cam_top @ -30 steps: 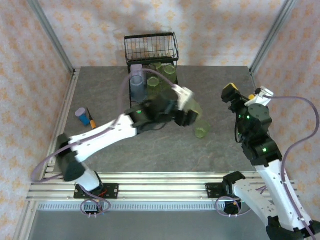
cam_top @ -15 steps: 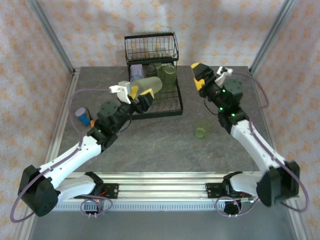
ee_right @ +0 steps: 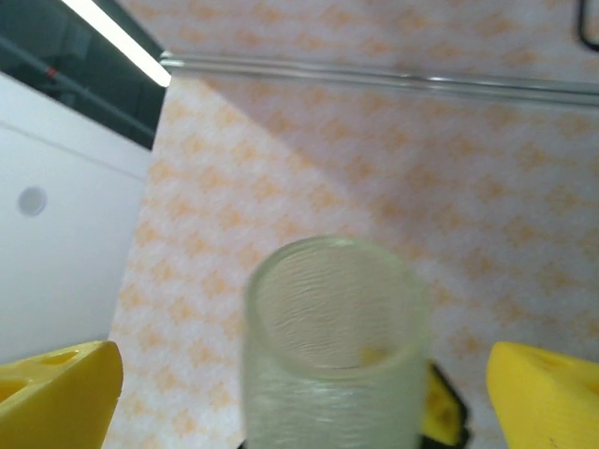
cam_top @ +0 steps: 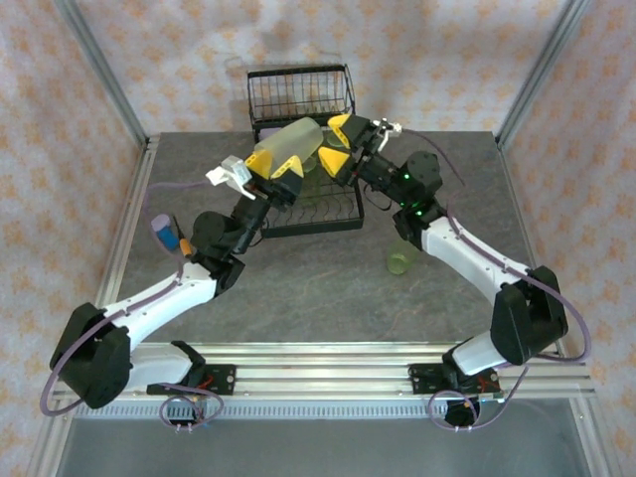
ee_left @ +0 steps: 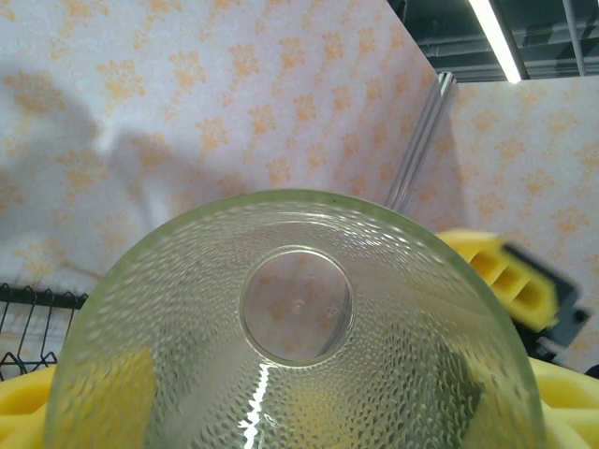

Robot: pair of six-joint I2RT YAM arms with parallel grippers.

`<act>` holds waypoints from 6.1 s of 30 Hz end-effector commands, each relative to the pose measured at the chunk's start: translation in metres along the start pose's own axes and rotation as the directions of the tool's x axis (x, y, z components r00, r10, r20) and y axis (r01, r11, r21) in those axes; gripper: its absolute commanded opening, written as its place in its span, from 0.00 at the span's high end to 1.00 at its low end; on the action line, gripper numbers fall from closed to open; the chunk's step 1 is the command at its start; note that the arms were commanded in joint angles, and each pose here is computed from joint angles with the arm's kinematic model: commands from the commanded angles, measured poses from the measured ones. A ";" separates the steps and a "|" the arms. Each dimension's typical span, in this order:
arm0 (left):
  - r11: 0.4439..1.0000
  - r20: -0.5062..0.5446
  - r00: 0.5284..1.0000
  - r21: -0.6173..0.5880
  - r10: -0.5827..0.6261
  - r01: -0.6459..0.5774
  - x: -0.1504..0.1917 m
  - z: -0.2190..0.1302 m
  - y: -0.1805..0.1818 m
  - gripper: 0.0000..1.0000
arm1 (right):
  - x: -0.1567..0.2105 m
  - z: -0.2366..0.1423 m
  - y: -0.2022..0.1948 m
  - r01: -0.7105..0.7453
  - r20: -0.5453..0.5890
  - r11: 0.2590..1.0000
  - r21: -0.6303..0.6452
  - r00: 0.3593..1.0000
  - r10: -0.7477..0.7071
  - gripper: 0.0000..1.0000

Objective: Load the cups into the dish rack

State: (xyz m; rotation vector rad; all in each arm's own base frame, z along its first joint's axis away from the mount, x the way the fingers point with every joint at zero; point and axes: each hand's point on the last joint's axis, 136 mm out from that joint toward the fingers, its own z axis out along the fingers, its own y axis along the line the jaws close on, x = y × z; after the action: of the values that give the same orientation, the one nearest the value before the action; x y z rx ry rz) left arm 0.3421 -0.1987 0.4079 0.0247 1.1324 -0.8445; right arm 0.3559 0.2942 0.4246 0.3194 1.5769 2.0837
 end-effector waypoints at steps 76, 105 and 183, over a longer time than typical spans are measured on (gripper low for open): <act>0.854 -0.352 0.934 -0.463 0.067 -0.236 0.006 -0.161 0.079 0.01 | 0.026 0.088 -0.289 0.829 -0.450 0.033 0.559 0.336 -0.827 0.41; 0.864 -0.423 0.903 -0.427 0.069 -0.266 0.008 -0.158 0.072 0.01 | 0.019 0.078 -0.174 0.827 -0.367 0.058 0.560 0.309 -0.877 0.01; 0.953 -0.976 -0.128 0.202 0.177 -0.226 0.408 -0.036 -0.073 0.01 | -0.089 -0.266 0.037 0.315 -0.093 0.020 0.949 0.338 -0.937 0.01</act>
State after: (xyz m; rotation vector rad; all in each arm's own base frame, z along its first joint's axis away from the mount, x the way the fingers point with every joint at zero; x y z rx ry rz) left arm 0.3350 -0.4715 0.0946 1.0051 2.5530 -0.3611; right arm 0.2990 0.0257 0.3810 0.3357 1.7156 0.1028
